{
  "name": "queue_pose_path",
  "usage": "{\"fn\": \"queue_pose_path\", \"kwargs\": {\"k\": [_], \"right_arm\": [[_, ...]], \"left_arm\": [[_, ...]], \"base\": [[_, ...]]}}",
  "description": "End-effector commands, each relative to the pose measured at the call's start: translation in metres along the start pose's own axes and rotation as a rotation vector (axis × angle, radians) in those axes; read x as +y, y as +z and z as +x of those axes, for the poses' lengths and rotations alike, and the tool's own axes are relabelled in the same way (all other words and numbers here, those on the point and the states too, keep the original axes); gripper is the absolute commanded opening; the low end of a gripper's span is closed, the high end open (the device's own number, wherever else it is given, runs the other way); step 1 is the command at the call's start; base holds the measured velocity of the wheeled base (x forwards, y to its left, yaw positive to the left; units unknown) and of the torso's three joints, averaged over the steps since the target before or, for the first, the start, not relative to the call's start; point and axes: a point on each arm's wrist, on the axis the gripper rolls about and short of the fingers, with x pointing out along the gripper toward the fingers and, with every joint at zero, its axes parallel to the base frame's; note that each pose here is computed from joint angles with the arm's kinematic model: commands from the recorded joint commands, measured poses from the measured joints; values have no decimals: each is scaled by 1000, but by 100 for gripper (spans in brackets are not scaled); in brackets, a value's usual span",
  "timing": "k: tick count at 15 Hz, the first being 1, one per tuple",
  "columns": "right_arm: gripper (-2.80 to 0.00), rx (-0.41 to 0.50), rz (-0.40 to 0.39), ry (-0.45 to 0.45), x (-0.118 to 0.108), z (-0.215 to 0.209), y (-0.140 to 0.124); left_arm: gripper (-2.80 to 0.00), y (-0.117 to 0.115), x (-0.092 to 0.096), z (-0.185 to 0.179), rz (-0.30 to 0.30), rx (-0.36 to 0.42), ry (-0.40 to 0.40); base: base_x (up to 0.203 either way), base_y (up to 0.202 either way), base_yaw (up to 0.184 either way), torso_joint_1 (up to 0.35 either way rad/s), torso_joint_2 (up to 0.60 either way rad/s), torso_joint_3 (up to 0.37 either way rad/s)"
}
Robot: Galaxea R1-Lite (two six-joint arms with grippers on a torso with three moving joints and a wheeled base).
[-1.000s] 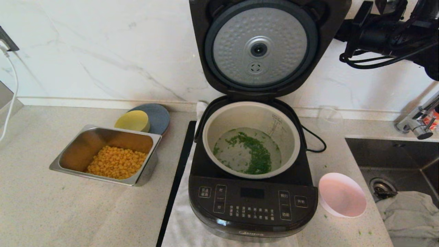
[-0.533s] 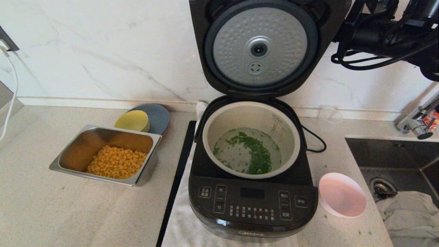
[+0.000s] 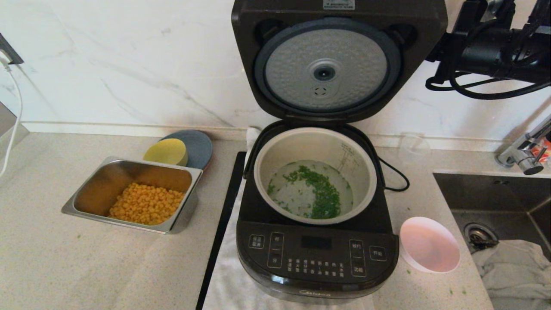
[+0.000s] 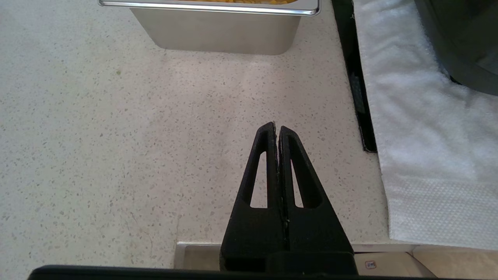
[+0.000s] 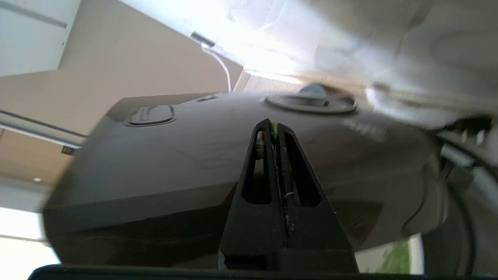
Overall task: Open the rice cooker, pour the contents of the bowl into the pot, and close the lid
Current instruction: Close the rice cooker
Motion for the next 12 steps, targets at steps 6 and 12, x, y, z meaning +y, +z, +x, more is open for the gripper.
{"fn": "queue_pose_path", "kwargs": {"k": [6,12], "right_arm": [[-280,119,81,22,13,-11,-42],[-280,221,189,-21,2,-19,-91]], "left_arm": [[-280,0,0,0,0,1,-1],[-280,0,0,0,0,-1,0]], "base": [[0,0,0,0,0,0],[0,0,0,0,0,0]]}}
